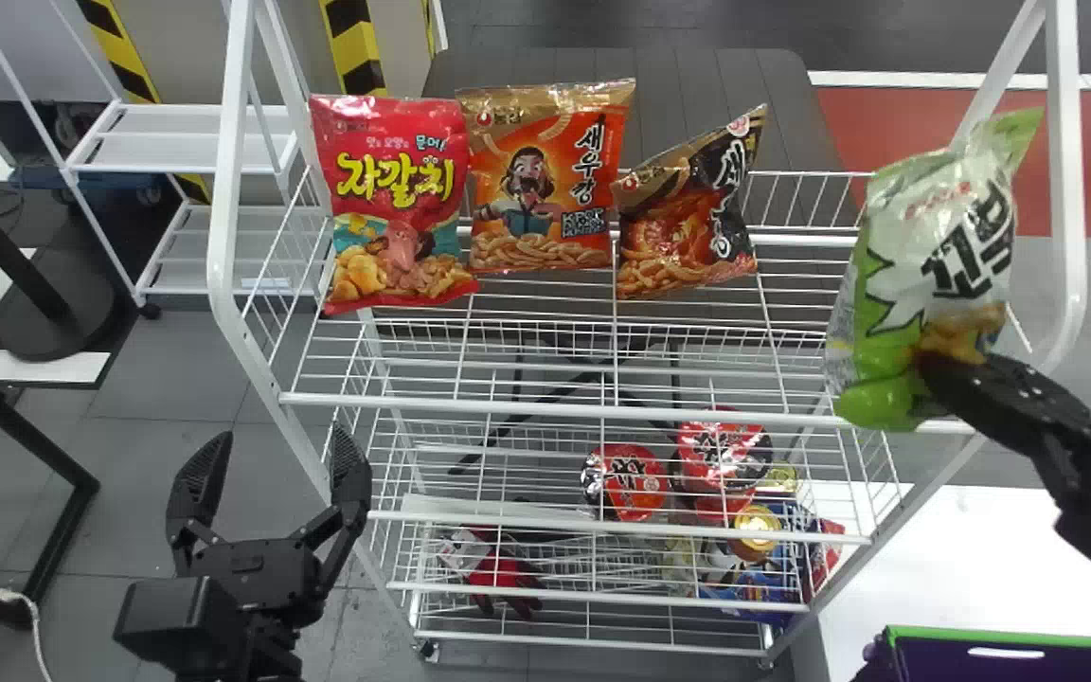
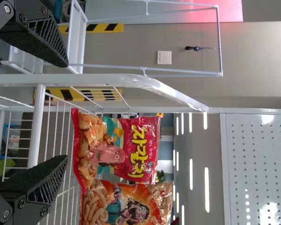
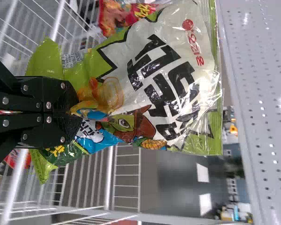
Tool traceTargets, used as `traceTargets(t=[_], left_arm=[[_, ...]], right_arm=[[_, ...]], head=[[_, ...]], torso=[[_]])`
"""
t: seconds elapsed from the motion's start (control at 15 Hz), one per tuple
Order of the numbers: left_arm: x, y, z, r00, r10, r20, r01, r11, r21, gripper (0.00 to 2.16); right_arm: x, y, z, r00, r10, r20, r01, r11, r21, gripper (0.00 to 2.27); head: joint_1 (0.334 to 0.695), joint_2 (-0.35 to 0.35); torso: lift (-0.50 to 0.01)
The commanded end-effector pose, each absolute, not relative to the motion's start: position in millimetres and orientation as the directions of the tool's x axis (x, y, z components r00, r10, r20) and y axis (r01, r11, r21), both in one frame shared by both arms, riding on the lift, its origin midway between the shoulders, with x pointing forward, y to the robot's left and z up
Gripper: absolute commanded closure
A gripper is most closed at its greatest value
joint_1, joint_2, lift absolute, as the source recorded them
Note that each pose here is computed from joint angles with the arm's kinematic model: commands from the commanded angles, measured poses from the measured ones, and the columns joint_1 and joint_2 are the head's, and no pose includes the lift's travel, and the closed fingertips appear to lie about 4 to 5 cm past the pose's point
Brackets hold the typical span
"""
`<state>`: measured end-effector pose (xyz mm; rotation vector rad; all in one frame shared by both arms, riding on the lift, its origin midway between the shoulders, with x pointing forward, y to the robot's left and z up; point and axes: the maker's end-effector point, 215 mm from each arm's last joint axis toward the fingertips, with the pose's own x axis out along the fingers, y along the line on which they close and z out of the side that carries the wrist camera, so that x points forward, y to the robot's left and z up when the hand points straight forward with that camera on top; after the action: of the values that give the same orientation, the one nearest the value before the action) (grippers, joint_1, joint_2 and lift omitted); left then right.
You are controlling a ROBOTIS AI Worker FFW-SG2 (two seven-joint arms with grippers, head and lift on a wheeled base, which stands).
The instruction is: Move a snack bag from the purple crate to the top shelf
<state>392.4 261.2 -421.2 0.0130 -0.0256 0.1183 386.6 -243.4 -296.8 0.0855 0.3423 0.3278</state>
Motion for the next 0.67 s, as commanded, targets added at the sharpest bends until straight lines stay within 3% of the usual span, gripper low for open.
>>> traceTargets(t=[0.0,0.6], left_arm=[[392.4,261.4,-422.4,0.993,0.118,0.024,-0.118,0.993,0.013,0.13],[391.2,256.4,-423.1,0.994,0.111,0.022,-0.111,0.994,0.01,0.13]], right_arm=[[403.6,-239.7,-303.6,0.901,0.309,-0.303,-0.284,0.951,0.126,2.07],[467.3,-233.1,-331.1,0.952,0.242,-0.19,-0.224,0.968,0.109,2.07]], head=[[0.695,0.027],[0.695,0.029]], torso=[[0.001],[0.001]])
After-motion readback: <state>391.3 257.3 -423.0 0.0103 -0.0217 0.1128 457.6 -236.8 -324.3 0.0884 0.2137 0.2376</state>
